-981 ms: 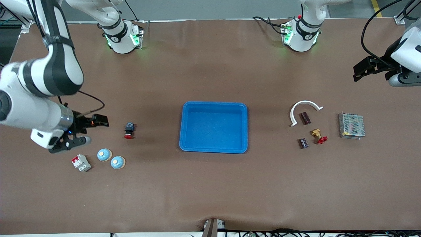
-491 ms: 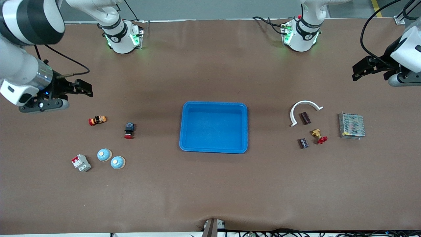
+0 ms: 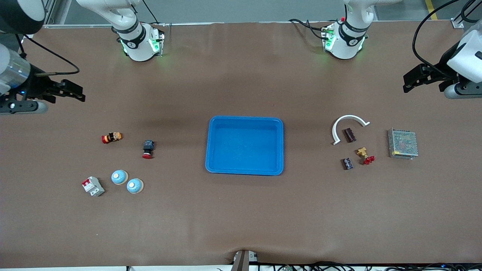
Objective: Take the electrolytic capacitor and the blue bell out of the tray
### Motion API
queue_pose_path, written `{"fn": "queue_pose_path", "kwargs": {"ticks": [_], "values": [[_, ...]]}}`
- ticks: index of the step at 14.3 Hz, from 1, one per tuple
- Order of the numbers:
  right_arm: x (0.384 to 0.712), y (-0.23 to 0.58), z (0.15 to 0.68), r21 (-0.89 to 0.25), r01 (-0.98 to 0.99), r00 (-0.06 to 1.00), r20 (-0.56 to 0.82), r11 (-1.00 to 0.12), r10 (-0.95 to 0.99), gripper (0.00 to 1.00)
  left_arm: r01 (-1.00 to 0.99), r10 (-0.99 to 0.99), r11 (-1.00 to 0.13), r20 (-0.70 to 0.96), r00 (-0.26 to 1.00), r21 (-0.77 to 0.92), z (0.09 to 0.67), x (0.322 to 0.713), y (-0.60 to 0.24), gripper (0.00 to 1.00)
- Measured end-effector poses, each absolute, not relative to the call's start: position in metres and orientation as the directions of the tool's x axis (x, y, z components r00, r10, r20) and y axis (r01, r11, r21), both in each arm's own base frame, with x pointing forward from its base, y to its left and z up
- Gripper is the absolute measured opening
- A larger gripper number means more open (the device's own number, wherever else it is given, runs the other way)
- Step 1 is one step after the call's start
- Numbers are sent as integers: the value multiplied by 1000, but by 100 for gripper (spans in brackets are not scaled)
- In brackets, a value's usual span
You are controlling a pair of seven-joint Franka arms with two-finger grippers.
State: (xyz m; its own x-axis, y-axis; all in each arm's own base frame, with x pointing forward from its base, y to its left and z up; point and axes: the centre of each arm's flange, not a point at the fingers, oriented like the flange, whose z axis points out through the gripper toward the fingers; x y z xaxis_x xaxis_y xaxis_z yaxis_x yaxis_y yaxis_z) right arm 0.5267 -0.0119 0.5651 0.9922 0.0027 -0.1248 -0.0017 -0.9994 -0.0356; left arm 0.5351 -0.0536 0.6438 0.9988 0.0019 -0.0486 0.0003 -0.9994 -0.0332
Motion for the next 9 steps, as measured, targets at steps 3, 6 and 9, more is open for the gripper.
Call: {"fn": "queue_pose_path", "kwargs": {"ticks": [3,6,9], "values": [[526,-21,565,-36,-19,992,-126,-999,-15,100,0,2,-999,-49,999,-33,644,535,-54,100],[526,-18,565,-35,-14,992,-126,-999,-9,100,0,2,-999,-49,999,-33,644,535,-54,100],[526,-18,565,-30,-12,992,-126,-999,-8,100,0,2,-999,-48,999,-33,644,535,-54,100]]}}
